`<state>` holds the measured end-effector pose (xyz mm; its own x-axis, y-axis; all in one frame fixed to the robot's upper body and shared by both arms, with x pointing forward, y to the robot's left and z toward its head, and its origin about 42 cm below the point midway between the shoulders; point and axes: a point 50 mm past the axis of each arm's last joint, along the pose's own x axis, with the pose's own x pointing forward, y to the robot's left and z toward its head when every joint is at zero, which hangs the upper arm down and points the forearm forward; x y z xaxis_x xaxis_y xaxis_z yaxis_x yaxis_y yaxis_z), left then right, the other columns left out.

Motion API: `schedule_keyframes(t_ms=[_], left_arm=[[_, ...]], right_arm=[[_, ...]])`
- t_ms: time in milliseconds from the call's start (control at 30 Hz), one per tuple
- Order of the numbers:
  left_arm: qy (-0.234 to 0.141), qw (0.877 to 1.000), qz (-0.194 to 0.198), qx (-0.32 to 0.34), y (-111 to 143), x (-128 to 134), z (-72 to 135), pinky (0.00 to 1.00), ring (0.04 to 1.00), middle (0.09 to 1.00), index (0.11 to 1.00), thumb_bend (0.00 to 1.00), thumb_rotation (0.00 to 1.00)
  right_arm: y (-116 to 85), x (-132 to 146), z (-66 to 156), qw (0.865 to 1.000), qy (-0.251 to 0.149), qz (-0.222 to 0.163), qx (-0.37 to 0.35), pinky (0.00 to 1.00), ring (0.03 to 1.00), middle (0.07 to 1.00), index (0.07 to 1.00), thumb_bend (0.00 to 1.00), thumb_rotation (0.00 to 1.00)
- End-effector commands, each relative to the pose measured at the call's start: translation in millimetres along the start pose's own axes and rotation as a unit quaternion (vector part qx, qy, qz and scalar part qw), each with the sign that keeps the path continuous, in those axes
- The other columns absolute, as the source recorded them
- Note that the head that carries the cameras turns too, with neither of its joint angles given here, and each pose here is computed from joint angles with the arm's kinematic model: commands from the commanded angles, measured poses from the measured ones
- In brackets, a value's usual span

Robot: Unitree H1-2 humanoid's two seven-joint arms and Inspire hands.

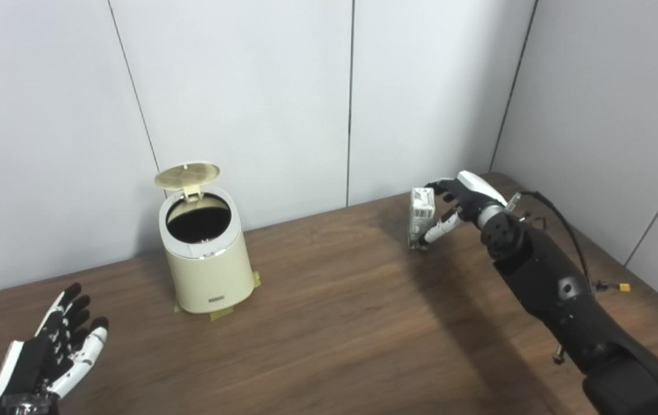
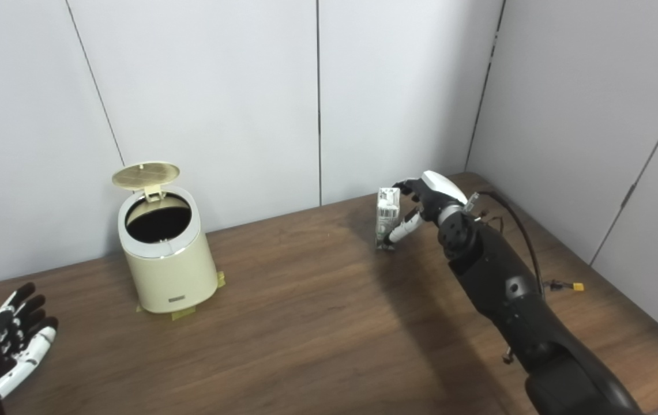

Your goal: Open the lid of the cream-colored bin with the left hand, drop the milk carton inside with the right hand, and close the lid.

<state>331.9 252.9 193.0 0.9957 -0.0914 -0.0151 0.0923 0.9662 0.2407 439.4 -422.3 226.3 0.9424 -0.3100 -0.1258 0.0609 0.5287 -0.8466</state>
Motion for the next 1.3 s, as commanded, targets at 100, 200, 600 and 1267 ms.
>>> schedule_keyframes(t_ms=[100,200,600,1267], left_arm=[[-0.034,0.999,0.002,0.011,6.0,4.6,15.2,0.95,0.950,0.952,0.974,0.22,0.21],[-0.033,0.999,0.000,0.011,6.0,4.7,15.1,0.95,0.952,0.952,0.973,0.22,0.22],[-0.032,0.999,-0.005,0.025,5.4,3.1,16.3,0.96,0.958,0.949,0.966,0.24,0.28],[-0.035,0.999,-0.003,0.014,3.1,3.1,18.2,0.97,0.954,0.942,0.960,0.26,0.27]], right_arm=[[-28.9,6.3,19.8,0.997,-0.048,-0.062,0.029,0.69,0.775,0.799,0.764,0.87,0.08],[-27.6,5.5,20.4,0.995,-0.056,-0.076,0.039,0.69,0.762,0.779,0.740,0.87,0.05],[-19.3,8.3,19.8,0.991,-0.069,-0.106,0.046,0.59,0.651,0.677,0.648,0.85,0.00],[-14.5,8.2,20.4,0.987,-0.079,-0.142,0.008,0.43,0.448,0.499,0.482,0.52,0.00]])
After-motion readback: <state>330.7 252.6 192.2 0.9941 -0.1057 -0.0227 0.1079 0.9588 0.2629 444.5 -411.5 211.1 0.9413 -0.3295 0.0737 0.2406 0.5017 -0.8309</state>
